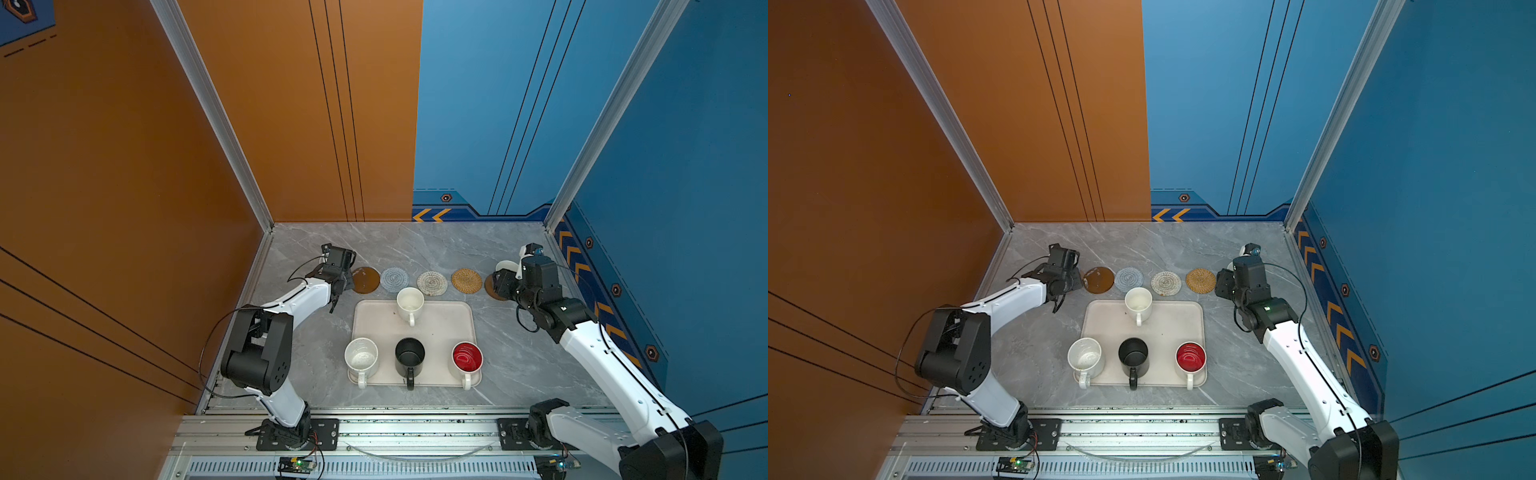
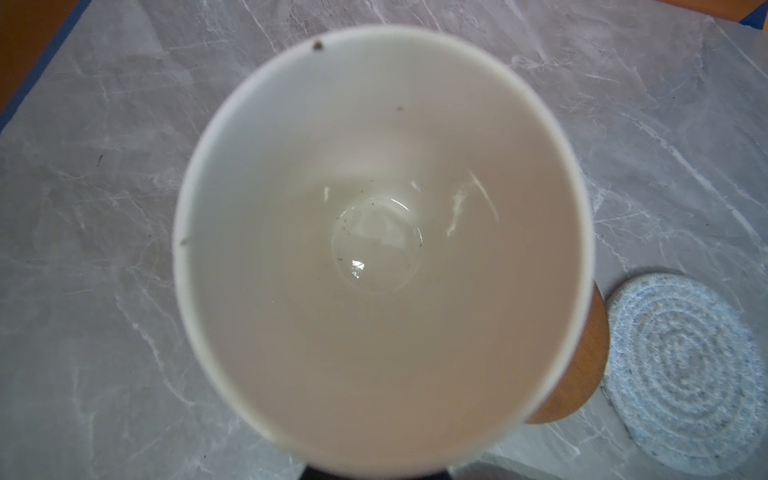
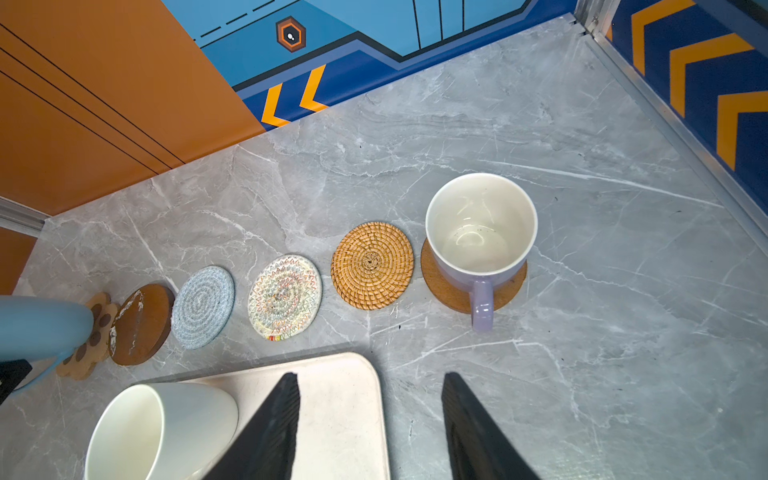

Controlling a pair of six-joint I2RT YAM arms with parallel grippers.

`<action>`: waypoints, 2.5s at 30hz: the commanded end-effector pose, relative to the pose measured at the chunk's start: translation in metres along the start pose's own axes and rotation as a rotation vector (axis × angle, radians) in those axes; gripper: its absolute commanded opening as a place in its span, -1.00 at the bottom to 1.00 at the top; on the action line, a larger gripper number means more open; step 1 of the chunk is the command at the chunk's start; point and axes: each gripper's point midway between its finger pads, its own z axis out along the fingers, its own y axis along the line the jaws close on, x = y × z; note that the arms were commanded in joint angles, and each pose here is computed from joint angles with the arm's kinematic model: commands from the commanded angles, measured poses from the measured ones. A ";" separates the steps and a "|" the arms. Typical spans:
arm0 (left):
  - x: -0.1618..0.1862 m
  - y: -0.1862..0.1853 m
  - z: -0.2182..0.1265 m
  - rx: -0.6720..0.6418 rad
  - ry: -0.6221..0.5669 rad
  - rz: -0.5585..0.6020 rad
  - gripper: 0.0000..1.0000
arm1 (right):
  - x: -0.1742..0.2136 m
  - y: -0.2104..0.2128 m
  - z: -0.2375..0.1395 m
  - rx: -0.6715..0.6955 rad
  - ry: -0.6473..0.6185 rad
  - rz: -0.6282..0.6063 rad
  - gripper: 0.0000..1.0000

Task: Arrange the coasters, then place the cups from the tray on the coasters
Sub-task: 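Carry the blue-handled mug over the paw-print cork coaster with left gripper, then lower the mug onto the paw-print coaster and open the left gripper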

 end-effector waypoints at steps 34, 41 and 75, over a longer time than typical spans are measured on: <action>-0.001 0.013 0.015 -0.035 0.015 -0.035 -0.73 | -0.008 0.009 -0.003 -0.024 -0.017 0.009 0.07; 0.000 0.012 0.012 -0.032 0.029 -0.026 -0.27 | -0.008 0.009 -0.004 -0.025 -0.018 0.008 0.07; 0.001 -0.063 -0.144 0.225 -0.244 0.026 0.02 | 0.052 0.064 -0.072 -0.111 0.080 -0.243 0.10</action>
